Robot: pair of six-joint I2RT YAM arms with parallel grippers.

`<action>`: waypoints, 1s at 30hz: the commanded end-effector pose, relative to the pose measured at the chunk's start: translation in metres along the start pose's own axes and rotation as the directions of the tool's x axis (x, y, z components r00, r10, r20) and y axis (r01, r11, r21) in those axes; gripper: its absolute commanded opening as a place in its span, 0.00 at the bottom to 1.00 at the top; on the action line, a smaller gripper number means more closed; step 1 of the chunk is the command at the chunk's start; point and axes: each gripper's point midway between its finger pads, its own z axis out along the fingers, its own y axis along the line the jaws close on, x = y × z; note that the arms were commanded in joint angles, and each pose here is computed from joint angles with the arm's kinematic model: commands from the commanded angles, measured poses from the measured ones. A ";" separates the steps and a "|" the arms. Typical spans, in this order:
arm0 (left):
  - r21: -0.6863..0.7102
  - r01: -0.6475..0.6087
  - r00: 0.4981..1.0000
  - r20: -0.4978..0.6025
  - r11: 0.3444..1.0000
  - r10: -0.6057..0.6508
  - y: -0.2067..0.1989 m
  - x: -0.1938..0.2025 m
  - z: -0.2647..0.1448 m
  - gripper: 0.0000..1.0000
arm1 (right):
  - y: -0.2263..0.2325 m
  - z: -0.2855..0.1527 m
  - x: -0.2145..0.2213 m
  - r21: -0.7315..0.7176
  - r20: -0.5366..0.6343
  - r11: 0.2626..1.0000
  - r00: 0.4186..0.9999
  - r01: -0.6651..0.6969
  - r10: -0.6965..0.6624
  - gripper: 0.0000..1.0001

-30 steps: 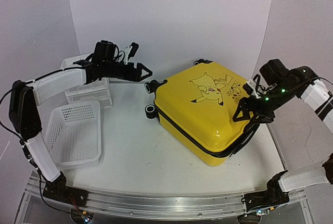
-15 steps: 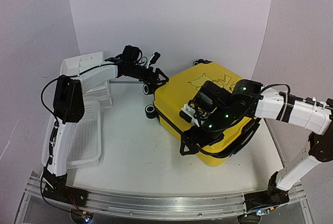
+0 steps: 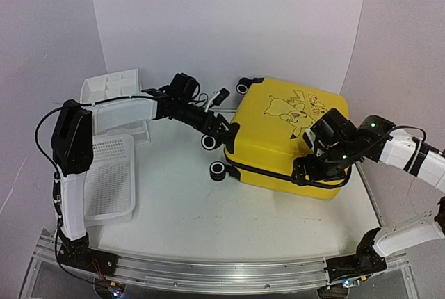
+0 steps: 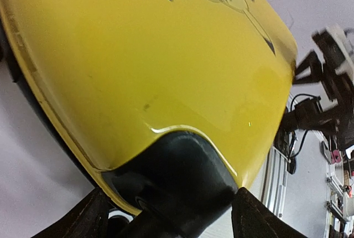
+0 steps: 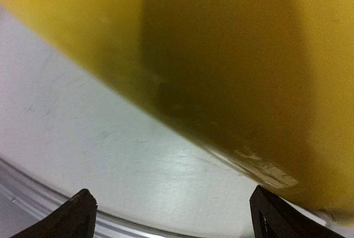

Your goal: Open, take out, and arrange the luggage

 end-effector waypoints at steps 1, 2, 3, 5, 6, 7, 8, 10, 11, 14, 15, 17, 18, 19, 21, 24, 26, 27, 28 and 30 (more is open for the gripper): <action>0.055 0.064 0.983 -0.177 0.996 -0.053 -0.072 0.067 0.023 0.75 | -0.050 -0.021 -0.010 0.156 0.062 0.986 0.995 0.065 -0.075 0.98; 0.074 0.053 0.984 -0.176 0.996 -0.040 -0.088 0.072 0.026 0.75 | -0.054 -0.024 -0.011 0.162 0.057 0.983 0.994 0.083 -0.093 0.98; 0.080 0.048 0.983 -0.181 0.996 -0.033 -0.100 0.080 0.029 0.75 | -0.056 -0.026 -0.013 0.168 0.048 0.980 0.992 0.109 -0.118 0.98; 0.107 0.025 0.985 -0.174 0.994 -0.006 -0.129 0.086 0.037 0.76 | -0.057 -0.028 -0.015 0.177 0.019 0.971 0.986 0.159 -0.165 0.98; 0.122 0.019 0.985 -0.170 0.992 0.002 -0.140 0.087 0.039 0.75 | -0.057 -0.028 -0.017 0.179 0.008 0.967 0.983 0.181 -0.185 0.98; 0.133 0.010 0.986 -0.165 0.991 0.012 -0.151 0.087 0.042 0.75 | -0.055 -0.028 -0.018 0.173 -0.001 0.964 0.979 0.200 -0.203 0.98; 0.137 0.001 0.987 -0.159 0.991 0.021 -0.159 0.087 0.043 0.75 | -0.051 -0.029 -0.020 0.157 -0.009 0.962 0.974 0.225 -0.227 0.98; 0.144 -0.008 0.989 -0.148 0.990 0.030 -0.170 0.085 0.043 0.76 | -0.045 -0.035 -0.023 0.129 -0.005 0.952 0.961 0.276 -0.278 0.98; 0.157 -0.007 0.989 -0.146 0.988 0.030 -0.174 0.084 0.041 0.76 | -0.042 -0.040 -0.024 0.113 0.009 0.945 0.951 0.305 -0.308 0.98; 0.141 -0.023 0.990 -0.132 0.990 0.042 -0.175 0.083 0.032 0.78 | -0.020 -0.061 -0.034 0.023 0.094 0.922 0.917 0.387 -0.387 0.98; 0.120 -0.032 0.991 -0.124 0.992 0.047 -0.173 0.083 0.026 0.79 | -0.010 -0.069 -0.038 -0.005 0.132 0.910 0.903 0.414 -0.410 0.98; 0.085 -0.031 0.994 -0.105 0.996 0.040 -0.166 0.084 0.010 0.81 | 0.013 -0.078 -0.042 -0.054 0.191 0.848 0.839 0.527 -0.509 0.98; 0.072 -0.025 0.995 -0.091 0.997 0.032 -0.163 0.084 0.000 0.82 | 0.025 -0.080 -0.042 -0.068 0.214 0.808 0.800 0.585 -0.561 0.98; 0.052 -0.018 0.997 -0.076 0.998 0.022 -0.158 0.084 -0.010 0.82 | 0.040 -0.080 -0.039 -0.080 0.235 0.741 0.735 0.667 -0.636 0.98; -0.004 -0.006 1.000 -0.027 1.000 0.006 -0.146 0.082 -0.039 0.83 | 0.069 -0.075 -0.033 -0.101 0.274 0.599 0.601 0.794 -0.751 0.98; -0.097 0.052 0.997 0.058 0.994 -0.047 -0.123 0.081 -0.081 0.85 | 0.106 -0.065 -0.024 -0.095 0.304 0.352 0.364 0.931 -0.881 0.98; -0.156 0.079 0.992 0.113 0.985 -0.062 -0.113 0.084 -0.105 0.88 | 0.125 -0.058 -0.023 -0.088 0.318 0.205 0.223 0.975 -0.921 0.98; -0.175 0.085 0.989 0.133 0.981 -0.062 -0.112 0.087 -0.113 0.89 | 0.134 -0.054 -0.017 -0.114 0.335 0.126 0.158 0.985 -0.929 0.98; -0.185 0.088 0.987 0.147 0.979 -0.061 -0.112 0.090 -0.120 0.90 | 0.138 -0.050 -0.011 -0.118 0.340 0.029 0.068 0.993 -0.938 0.98; -0.187 0.097 0.985 0.161 0.978 -0.067 -0.115 0.098 -0.129 0.90 | 0.145 -0.039 -0.017 -0.070 0.326 -0.047 -0.021 0.996 -0.945 0.98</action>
